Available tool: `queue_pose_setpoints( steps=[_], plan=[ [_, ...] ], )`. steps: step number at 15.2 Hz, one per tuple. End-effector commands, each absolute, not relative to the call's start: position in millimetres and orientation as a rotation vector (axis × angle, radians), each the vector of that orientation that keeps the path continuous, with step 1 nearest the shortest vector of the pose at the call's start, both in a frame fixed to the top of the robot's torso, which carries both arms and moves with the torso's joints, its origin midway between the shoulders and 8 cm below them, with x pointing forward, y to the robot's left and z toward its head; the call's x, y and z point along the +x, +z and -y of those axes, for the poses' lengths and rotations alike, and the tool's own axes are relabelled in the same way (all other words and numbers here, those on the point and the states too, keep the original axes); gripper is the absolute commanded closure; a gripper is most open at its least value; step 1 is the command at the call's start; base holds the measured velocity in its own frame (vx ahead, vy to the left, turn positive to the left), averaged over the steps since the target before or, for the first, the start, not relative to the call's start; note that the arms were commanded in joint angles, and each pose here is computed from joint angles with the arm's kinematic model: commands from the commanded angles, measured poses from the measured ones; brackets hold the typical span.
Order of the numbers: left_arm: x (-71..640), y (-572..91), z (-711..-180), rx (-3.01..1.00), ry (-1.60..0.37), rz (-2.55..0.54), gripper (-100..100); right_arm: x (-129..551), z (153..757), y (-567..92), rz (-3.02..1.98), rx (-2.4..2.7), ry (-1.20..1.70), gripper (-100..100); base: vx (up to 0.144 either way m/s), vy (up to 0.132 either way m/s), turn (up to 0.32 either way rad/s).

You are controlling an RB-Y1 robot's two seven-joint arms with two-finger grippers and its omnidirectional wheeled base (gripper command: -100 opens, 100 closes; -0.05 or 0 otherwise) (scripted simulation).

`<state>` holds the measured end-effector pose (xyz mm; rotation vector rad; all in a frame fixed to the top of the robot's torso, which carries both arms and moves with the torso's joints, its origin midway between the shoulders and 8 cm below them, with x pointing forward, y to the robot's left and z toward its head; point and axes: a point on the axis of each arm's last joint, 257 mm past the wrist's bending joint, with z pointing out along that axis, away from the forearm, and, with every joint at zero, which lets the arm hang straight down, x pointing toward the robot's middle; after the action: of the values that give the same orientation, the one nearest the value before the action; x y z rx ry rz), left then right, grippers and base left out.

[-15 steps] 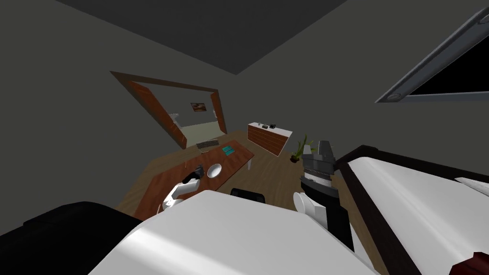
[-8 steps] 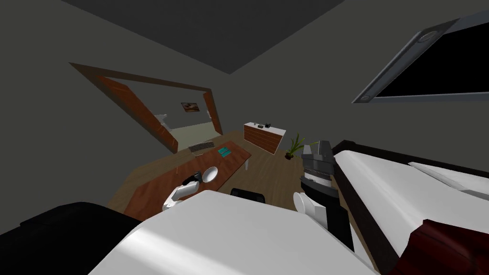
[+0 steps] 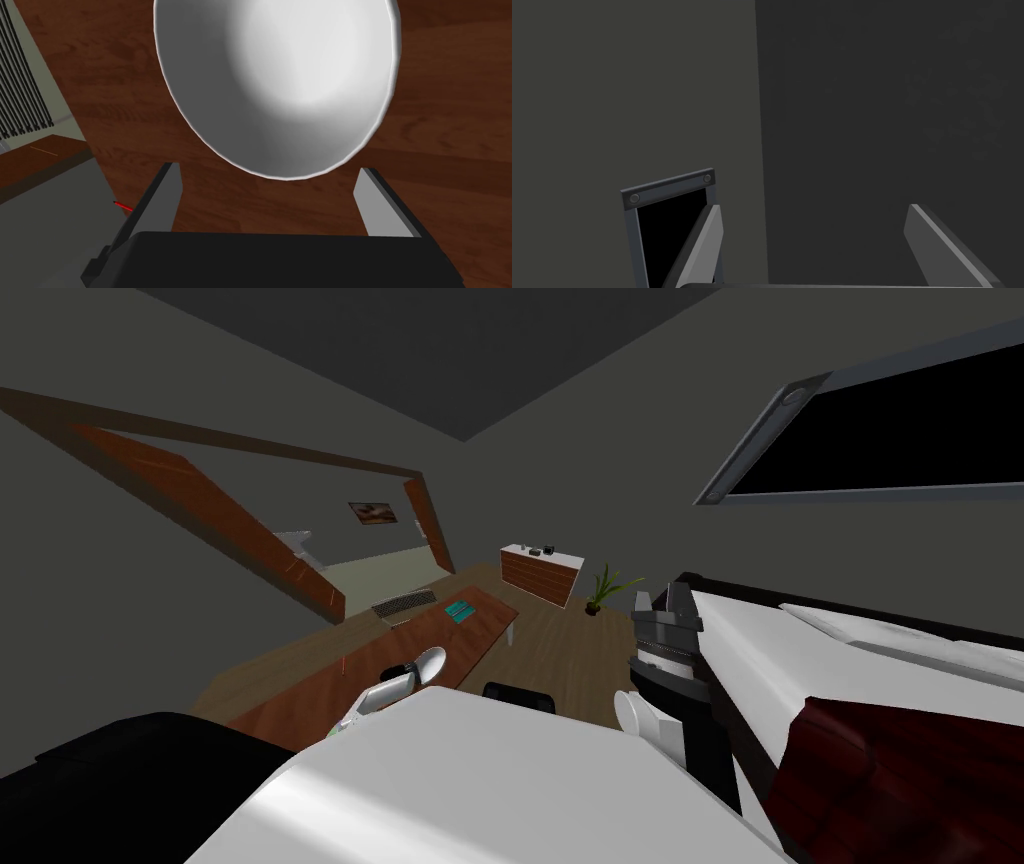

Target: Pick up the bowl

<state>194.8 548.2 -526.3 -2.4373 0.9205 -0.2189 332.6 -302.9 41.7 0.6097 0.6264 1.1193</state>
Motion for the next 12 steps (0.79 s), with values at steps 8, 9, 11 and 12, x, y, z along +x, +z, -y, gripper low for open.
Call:
queue_pose_setpoints(
  steps=[8,9,11,12],
  plan=[
    [130,-577,-512,-2.709,-0.068,-0.806,-100,333,303,42,-0.626,0.61,1.119,0,0.038,0.015,-0.187],
    [124,-582,-507,-2.739,-0.053,-0.792,-100,333,303,42,-0.626,0.61,1.119,0,0.032,0.017,-0.094],
    [112,-590,-496,-2.793,-0.025,-0.766,-100,333,303,42,-0.626,0.61,1.119,0,0.035,0.019,-0.155],
    [120,-586,-502,-2.758,-0.043,-0.782,-100,333,303,42,-0.626,0.61,1.119,0,0.024,0.015,-0.072]
  ],
)
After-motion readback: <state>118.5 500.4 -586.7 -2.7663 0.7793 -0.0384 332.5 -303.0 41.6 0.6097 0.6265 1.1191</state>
